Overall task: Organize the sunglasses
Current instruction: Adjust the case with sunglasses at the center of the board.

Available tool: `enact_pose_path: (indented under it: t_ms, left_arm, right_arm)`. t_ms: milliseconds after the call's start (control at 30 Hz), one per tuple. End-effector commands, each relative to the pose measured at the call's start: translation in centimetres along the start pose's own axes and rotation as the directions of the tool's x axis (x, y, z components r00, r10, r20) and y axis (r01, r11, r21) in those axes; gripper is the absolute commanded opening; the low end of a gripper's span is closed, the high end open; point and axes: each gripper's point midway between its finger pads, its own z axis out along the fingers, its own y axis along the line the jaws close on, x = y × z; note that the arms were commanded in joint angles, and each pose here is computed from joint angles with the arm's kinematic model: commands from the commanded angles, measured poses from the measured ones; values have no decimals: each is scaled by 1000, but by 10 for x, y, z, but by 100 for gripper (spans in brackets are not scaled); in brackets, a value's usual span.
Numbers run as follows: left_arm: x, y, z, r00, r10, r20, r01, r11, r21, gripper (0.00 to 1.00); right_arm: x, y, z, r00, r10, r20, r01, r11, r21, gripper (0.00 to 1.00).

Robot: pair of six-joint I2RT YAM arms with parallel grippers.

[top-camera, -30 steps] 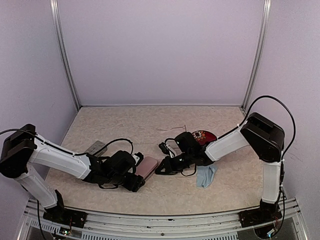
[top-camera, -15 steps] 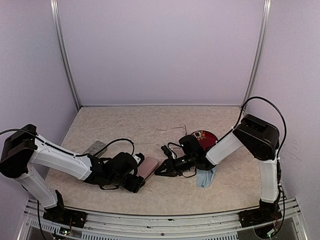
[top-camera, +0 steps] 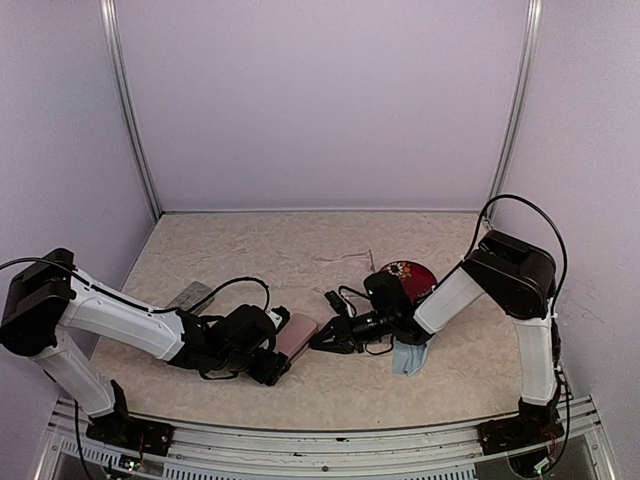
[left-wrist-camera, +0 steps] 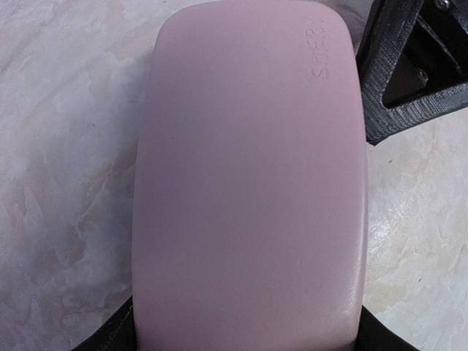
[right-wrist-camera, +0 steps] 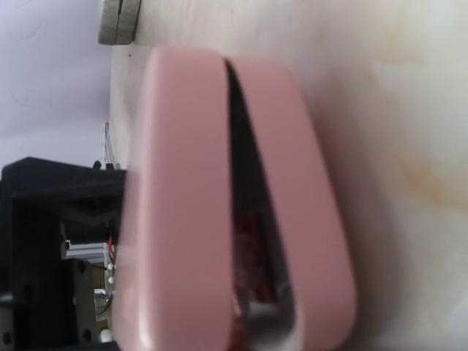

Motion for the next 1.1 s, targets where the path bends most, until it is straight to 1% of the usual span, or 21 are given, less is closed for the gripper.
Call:
enact_pose_path:
  t_ms: [0,367,600,867,933,1067]
  left_arm:
    - [3,-18,2,999,36,-15,-35,998,60,45]
    - [4,-18,0,999,35,-12,-34,997,67,45]
    - [5,-17,1,999,36,-14,-35,997,63,46]
    - [3,-18,1,999,39,-9,-39,997,66,48]
    - [2,-18,1,999,39,-6,-39,997,64,49]
    - [3,-17,3,999,40,-13,-39,998,52,56]
  right_arm:
    - [-18,12,-7,997,-34,73,35,999,-8,13]
    - [-32,2,-21,981,18,193,-26,999,39,12]
    - [-36,12,-20,981,24,194,-23,1000,-9,13]
    - [-35,19,-17,984,20,178,-16,999,-28,16]
    - [-35,19,-16,984,23,177,-17,999,-36,16]
    - [-33,13,-16,984,26,175,-25,1000,-11,16]
